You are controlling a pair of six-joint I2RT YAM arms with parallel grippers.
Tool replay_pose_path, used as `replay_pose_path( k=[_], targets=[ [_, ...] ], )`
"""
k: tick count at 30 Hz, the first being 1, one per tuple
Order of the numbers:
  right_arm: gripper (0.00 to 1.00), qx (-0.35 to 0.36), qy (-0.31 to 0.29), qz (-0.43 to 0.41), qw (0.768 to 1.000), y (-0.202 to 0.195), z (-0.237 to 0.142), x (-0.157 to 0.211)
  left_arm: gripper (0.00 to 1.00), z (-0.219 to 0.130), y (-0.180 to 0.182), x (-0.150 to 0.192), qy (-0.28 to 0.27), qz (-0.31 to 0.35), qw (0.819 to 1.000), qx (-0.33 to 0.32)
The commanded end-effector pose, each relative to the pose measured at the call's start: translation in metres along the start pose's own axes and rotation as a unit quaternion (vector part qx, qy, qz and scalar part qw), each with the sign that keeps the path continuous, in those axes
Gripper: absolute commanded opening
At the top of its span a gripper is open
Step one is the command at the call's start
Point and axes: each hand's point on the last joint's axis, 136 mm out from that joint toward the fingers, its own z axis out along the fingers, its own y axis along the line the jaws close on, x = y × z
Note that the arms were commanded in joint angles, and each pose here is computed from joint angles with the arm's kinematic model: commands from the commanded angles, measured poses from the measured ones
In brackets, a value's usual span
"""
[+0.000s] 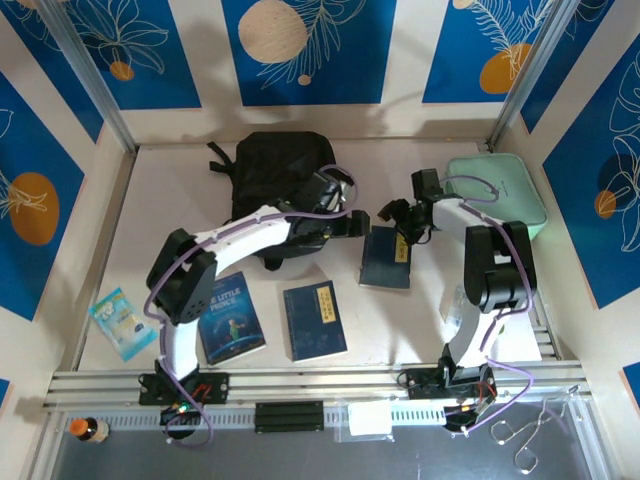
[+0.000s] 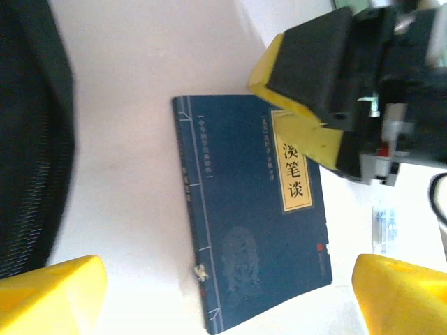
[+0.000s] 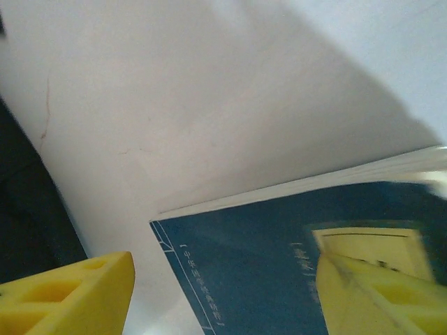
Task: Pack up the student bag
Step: Move the book to the middle-right of the table, then pick up the book from the middle-right of the table.
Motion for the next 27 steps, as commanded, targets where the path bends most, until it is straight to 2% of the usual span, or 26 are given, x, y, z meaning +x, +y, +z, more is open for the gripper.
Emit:
replay_pose_path(
  k=[1, 3, 7, 14, 27],
  targets=[
    [0.62, -0.007, 0.012, -0.038, 0.999, -0.009, -0.025, 0.014, 0.86, 0.024, -0.015, 0.006, 0.019, -0.013, 1.000, 0.015],
    [0.53, 0.029, 0.012, -0.049, 0.998, -0.028, -0.031, 0.021, 0.80, 0.039, -0.018, 0.010, 0.031, -0.016, 0.999, 0.015],
    [0.47, 0.089, 0.009, -0.060, 0.994, -0.063, -0.038, 0.032, 0.72, 0.059, -0.010, 0.016, 0.051, -0.028, 0.998, -0.008],
    [0.28, 0.116, 0.034, -0.063, 0.991, -0.085, -0.031, 0.037, 0.59, 0.081, 0.008, 0.025, 0.075, -0.039, 0.996, -0.039],
    [0.26, 0.128, 0.064, -0.046, 0.989, -0.096, -0.016, 0.039, 0.53, 0.100, 0.017, 0.037, 0.105, -0.044, 0.992, -0.045]
  ],
)
